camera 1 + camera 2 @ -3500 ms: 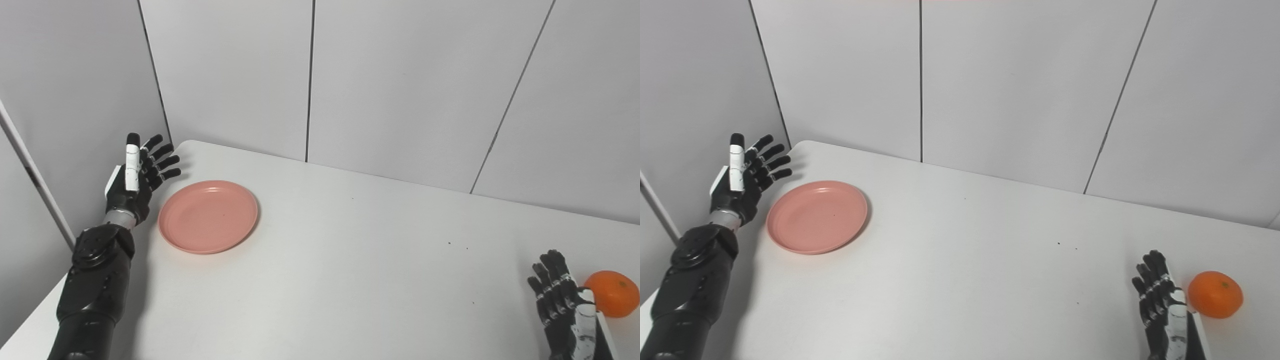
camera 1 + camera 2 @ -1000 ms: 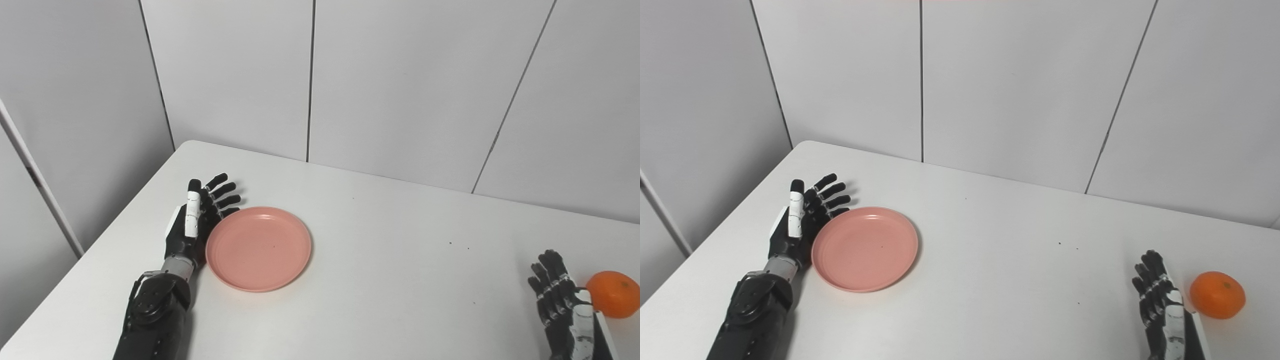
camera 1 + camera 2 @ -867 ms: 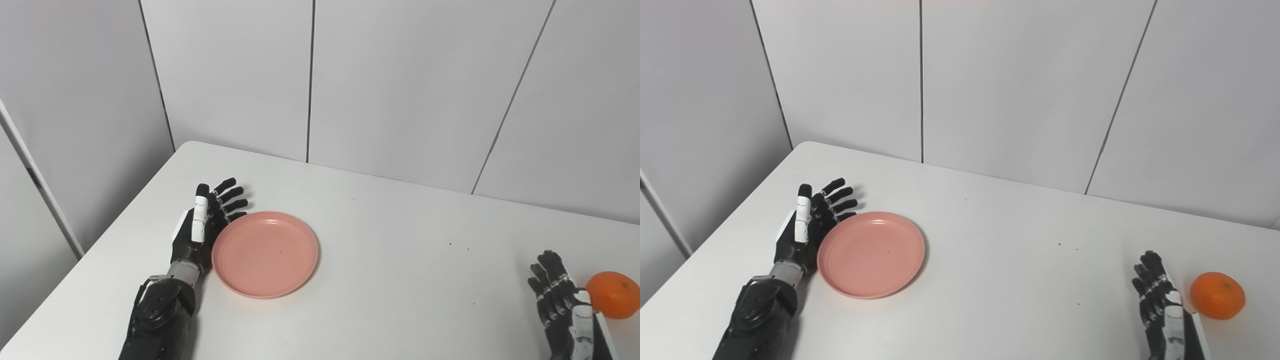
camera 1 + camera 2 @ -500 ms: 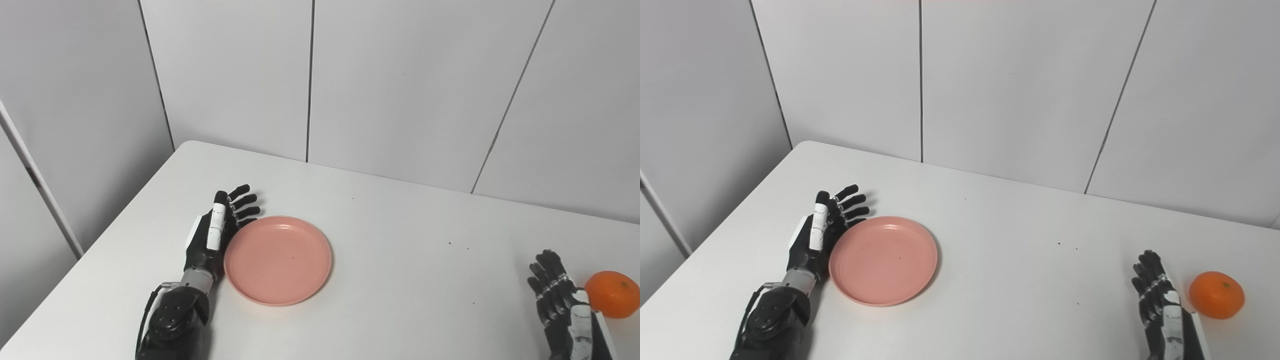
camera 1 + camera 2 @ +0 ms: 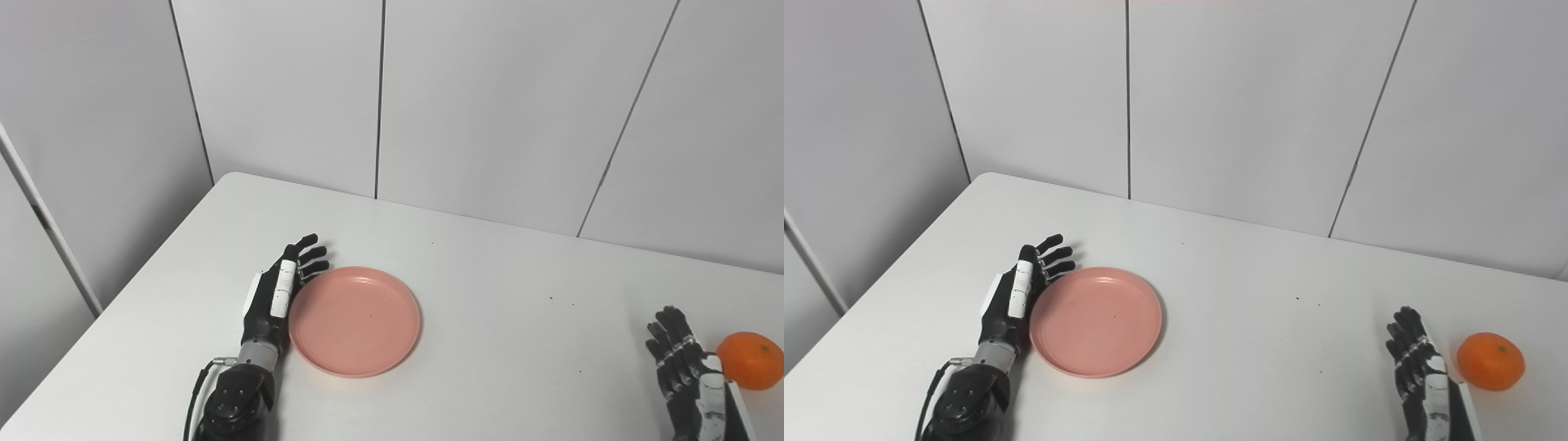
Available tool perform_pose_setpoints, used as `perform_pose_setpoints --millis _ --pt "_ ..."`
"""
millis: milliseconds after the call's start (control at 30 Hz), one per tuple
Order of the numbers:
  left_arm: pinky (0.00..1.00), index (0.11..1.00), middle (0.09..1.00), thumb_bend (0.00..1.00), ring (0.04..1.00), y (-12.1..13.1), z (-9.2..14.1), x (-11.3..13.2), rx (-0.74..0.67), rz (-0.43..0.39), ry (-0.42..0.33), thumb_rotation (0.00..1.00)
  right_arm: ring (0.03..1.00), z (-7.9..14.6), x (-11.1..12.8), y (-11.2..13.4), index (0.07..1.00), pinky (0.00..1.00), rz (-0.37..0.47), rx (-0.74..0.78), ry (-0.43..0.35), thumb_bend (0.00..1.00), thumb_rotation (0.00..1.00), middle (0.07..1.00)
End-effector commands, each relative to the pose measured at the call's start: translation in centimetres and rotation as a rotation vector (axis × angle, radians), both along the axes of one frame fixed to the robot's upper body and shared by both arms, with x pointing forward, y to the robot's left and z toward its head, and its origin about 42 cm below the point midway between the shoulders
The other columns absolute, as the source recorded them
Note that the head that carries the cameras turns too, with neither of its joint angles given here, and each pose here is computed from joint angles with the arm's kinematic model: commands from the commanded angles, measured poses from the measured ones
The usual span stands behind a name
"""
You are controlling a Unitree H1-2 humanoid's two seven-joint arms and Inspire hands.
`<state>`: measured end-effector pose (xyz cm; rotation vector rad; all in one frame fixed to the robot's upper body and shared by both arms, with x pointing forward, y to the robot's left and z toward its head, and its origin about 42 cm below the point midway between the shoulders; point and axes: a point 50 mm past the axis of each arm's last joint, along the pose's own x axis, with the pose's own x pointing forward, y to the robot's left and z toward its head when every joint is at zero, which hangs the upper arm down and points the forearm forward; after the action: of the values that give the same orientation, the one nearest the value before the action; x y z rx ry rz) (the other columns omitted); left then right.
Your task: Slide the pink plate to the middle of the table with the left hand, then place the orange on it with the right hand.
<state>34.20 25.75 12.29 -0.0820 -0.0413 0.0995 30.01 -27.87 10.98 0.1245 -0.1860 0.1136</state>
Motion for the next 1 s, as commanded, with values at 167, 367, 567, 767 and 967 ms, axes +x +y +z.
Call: perform_pose_setpoints --millis 167,367,567,767,967 --pt "0.75 0.805 0.802 0.95 0.768 -4.1 -1.3 0.3 -0.068 -0.063 0.04 0.97 0.957 -5.1 -3.8 1.7 0.936 0.99 -0.016 0.061 0.169 0.83 0.99 0.952" --pt "0.75 0.817 0.791 0.93 0.756 -5.9 -2.0 0.5 -0.102 -0.089 0.059 0.98 0.954 -5.0 -3.8 1.9 0.932 1.0 -0.016 0.059 0.167 0.84 0.99 0.951" --pt "0.76 0.839 0.804 0.92 0.78 -8.1 -2.1 0.5 -0.155 -0.132 0.082 0.97 0.957 -4.9 -3.8 2.1 0.928 1.0 -0.016 0.06 0.168 0.84 0.99 0.952" --pt "0.82 0.852 0.805 0.92 0.795 -10.1 -1.6 0.5 -0.184 -0.163 0.085 0.94 0.959 -4.8 -3.9 2.5 0.927 1.0 -0.016 0.064 0.161 0.84 0.99 0.952" --pt "0.84 0.86 0.819 0.91 0.797 -11.6 -0.8 0.3 -0.22 -0.163 0.097 0.94 0.958 -4.6 -4.0 2.9 0.929 1.0 -0.012 0.058 0.156 0.85 0.99 0.952"
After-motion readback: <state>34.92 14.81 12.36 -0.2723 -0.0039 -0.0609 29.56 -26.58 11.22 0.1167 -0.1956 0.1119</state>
